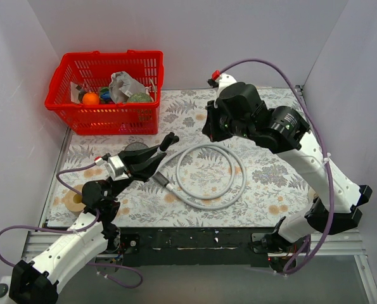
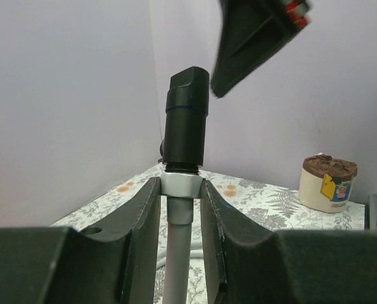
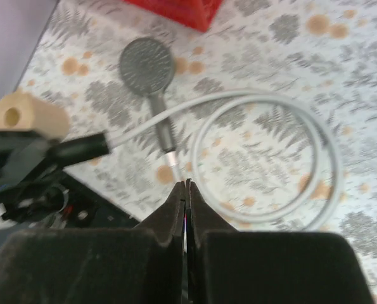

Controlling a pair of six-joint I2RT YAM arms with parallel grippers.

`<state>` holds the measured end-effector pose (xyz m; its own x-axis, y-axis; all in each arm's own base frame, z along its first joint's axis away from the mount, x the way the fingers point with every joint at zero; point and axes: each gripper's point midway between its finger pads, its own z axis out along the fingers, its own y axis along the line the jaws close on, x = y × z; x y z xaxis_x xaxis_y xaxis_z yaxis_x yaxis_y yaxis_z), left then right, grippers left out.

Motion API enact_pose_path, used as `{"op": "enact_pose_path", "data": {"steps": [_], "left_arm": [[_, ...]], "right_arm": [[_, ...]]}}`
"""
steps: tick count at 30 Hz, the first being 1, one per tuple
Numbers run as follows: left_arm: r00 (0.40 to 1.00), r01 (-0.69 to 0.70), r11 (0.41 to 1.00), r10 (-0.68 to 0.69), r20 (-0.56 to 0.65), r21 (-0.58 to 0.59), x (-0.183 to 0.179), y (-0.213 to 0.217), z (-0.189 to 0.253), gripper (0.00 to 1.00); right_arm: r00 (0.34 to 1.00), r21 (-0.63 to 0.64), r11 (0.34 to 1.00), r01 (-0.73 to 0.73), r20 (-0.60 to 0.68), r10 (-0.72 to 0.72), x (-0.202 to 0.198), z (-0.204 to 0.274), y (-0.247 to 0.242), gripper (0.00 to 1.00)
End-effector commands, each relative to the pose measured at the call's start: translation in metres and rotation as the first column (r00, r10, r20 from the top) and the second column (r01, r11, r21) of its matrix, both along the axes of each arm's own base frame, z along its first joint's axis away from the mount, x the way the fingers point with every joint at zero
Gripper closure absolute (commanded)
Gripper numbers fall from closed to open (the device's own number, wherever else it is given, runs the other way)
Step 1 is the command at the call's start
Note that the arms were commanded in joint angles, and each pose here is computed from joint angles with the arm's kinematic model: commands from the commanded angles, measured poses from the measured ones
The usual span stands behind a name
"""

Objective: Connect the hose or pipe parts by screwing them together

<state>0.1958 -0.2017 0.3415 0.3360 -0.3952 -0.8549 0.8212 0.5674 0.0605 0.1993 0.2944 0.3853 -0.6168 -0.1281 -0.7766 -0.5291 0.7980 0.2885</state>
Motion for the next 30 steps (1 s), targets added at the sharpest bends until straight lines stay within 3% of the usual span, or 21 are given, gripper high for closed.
{"op": "enact_pose_path", "data": {"steps": [1, 3, 6, 10, 19, 30], "left_arm": [[0.991, 0.058, 0.997, -0.051, 0.124, -0.052, -0.024, 0.004, 0.047, 1.0], [0.989, 0.088, 0.995, -0.083, 0.12, -0.044, -0.028, 0.001, 0.049, 1.0], [0.987, 0.118, 0.992, -0.113, 0.118, -0.037, -0.032, -0.002, 0.05, 1.0], [0.985, 0.138, 0.99, -0.134, 0.113, -0.032, -0.034, -0.005, 0.051, 1.0], [0.985, 0.137, 0.99, -0.133, 0.107, -0.025, -0.032, -0.006, 0.049, 1.0], [0.988, 0.115, 0.993, -0.112, 0.105, -0.028, -0.027, -0.005, 0.051, 1.0]], "right_arm": [[0.981, -0.052, 0.998, 0.017, 0.196, -0.007, 0.055, 0.008, -0.007, 0.99], [0.954, -0.039, 0.999, -0.011, 0.299, 0.022, 0.075, 0.022, -0.004, 0.99], [0.933, -0.03, 0.996, -0.088, 0.347, 0.093, 0.091, 0.021, 0.002, 0.99], [0.881, 0.06, 0.948, -0.314, 0.39, 0.267, 0.084, 0.024, 0.035, 0.99], [0.797, 0.13, 0.816, -0.563, 0.348, 0.494, 0.048, -0.004, 0.069, 0.99], [0.76, 0.166, 0.752, -0.638, 0.293, 0.58, 0.013, -0.022, 0.073, 0.99]]}}
